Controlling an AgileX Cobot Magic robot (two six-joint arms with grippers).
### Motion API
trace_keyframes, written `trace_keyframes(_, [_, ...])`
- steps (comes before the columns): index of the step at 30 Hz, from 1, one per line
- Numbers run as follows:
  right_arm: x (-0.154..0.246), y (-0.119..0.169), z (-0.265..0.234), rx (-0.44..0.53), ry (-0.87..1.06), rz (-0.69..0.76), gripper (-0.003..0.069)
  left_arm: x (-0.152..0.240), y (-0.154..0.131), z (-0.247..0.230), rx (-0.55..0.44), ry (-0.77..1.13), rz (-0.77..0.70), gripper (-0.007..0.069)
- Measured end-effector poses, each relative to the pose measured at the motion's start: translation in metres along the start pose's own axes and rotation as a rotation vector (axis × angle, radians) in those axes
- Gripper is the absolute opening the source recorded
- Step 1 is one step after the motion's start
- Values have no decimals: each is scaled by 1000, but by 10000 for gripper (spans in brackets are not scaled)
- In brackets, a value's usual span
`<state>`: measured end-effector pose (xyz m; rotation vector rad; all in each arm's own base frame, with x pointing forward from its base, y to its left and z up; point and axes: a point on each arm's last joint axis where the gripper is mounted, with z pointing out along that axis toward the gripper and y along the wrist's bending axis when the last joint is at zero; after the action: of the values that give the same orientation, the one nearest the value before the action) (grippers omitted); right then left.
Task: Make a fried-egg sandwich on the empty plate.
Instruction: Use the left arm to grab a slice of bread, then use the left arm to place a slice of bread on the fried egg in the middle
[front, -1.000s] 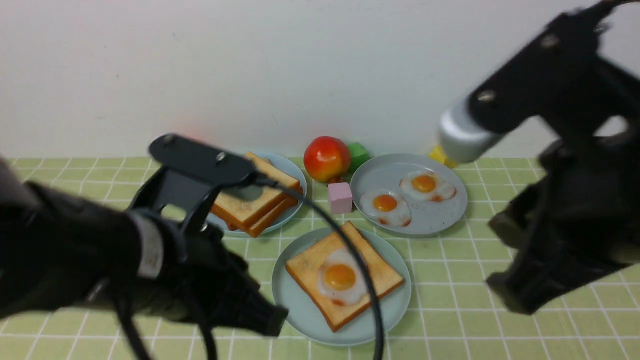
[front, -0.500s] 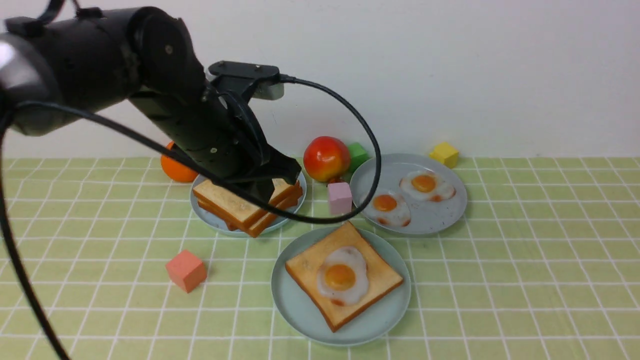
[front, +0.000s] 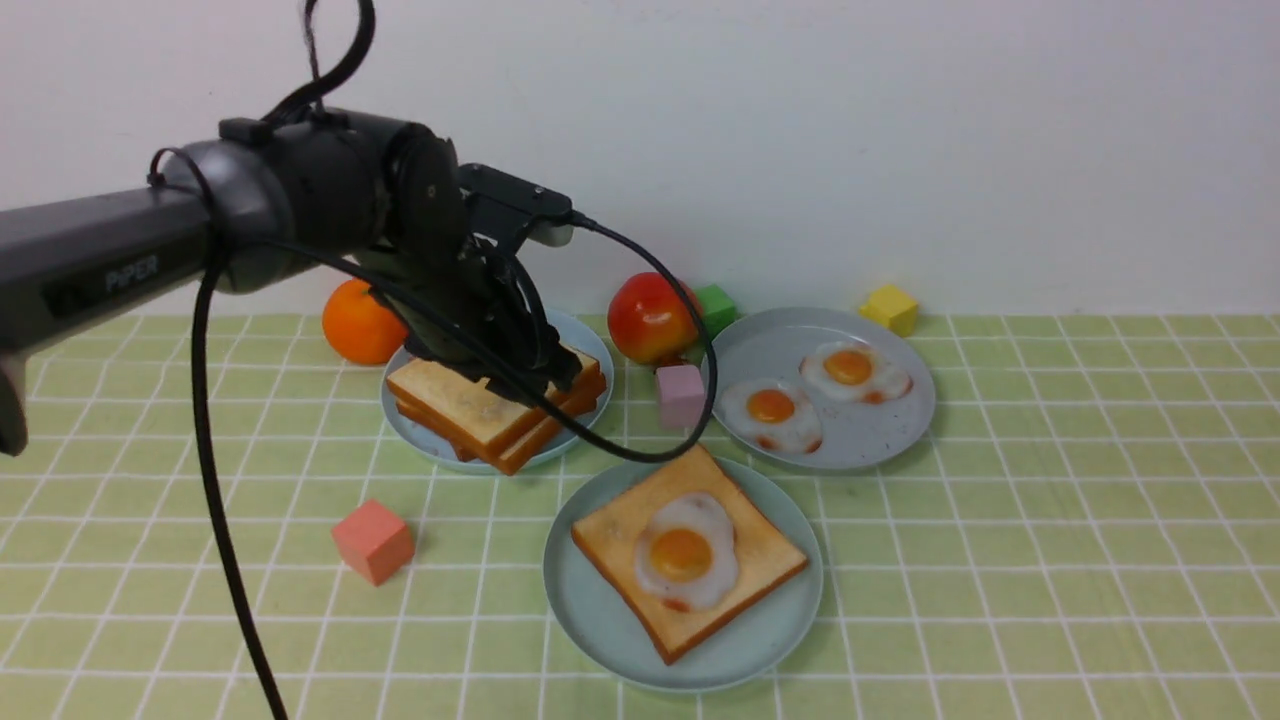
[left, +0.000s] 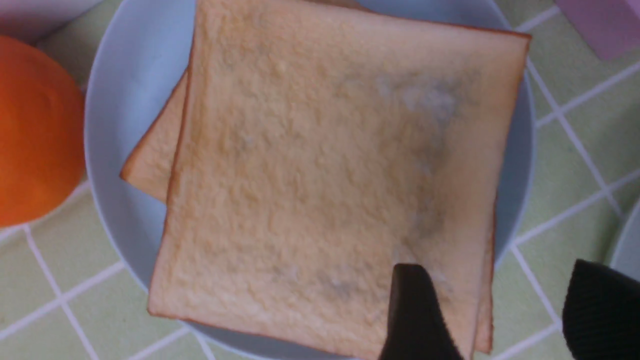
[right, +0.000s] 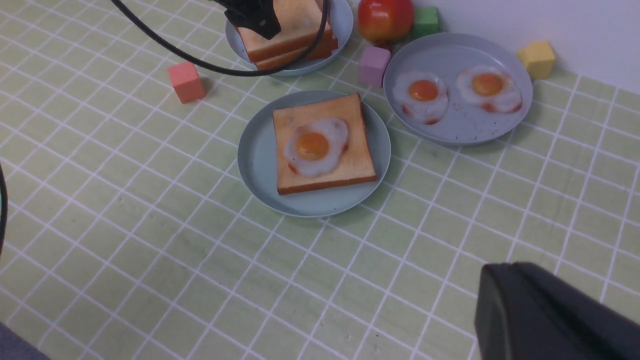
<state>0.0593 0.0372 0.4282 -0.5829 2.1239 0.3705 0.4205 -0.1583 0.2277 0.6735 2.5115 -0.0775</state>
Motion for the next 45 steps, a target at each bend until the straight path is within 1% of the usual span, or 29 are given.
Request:
trace_keyframes(2, [0,0,0,-3,-5,0,-3,2,1,11,-13,4,19,458])
trace_keyframes(7, [-1,0,0,-5,-7,0,0,8,3,34,-44,31,70,469])
trace_keyframes(11, [-1,0,0,-5,-6,0,3,9,4,39,-49,36,78,463])
trace_keyframes(14, [-1,0,0,-5,-6,0,3,9,3,41,-49,42,81,428])
trace_keyframes(17, [0,1,0,-13,-2,3,6,9,-1,41,-51,44,96,302])
trace_keyframes(18, [0,1,0,-14,-2,4,6,8,-1,41,-50,45,102,281])
trace_keyframes(19, [0,1,0,-14,-2,4,7,7,-3,40,-53,46,115,227])
trace_keyframes(20, [0,1,0,-16,-1,4,7,7,-5,39,-58,45,130,193])
trace_keyframes(21, [0,1,0,-16,-1,4,7,7,-6,39,-58,46,133,183])
trace_keyframes(22, [0,2,0,-19,1,5,8,5,-9,36,-70,45,163,115])
trace_keyframes(23, [0,2,0,-21,2,6,10,4,-11,34,-80,45,187,65])
trace_keyframes(24, [0,2,0,-21,3,6,10,3,-12,30,-92,43,206,36])
trace_keyframes(26, [0,2,0,-20,5,6,12,1,-14,22,-105,38,224,34])
trace_keyframes(29, [1,2,0,-19,11,-8,16,-9,-21,-15,-125,-17,219,36])
trace_keyframes(30, [1,2,0,-19,12,-13,17,-12,-28,-32,-127,-42,218,36])
trace_keyframes(32, [1,2,0,-19,12,-18,18,-16,-35,-49,-125,-63,216,36])
trace_keyframes(33, [1,2,0,-19,12,-21,19,-18,-47,-71,-115,-87,219,36])
trace_keyframes(34, [1,2,0,-19,12,-21,19,-17,-49,-74,-113,-84,221,36])
trace_keyframes(36, [1,2,0,-19,12,-36,21,-10,-78,-96,-80,-93,262,36])
trace_keyframes(39, [1,2,0,-19,12,-40,22,3,-108,-101,-31,-74,308,36])
trace_keyframes(42, [1,2,0,-25,15,-39,22,26,-139,-88,17,-9,333,36])
trace_keyframes(45, [2,3,0,-30,17,-39,24,36,-154,-74,34,17,332,36])
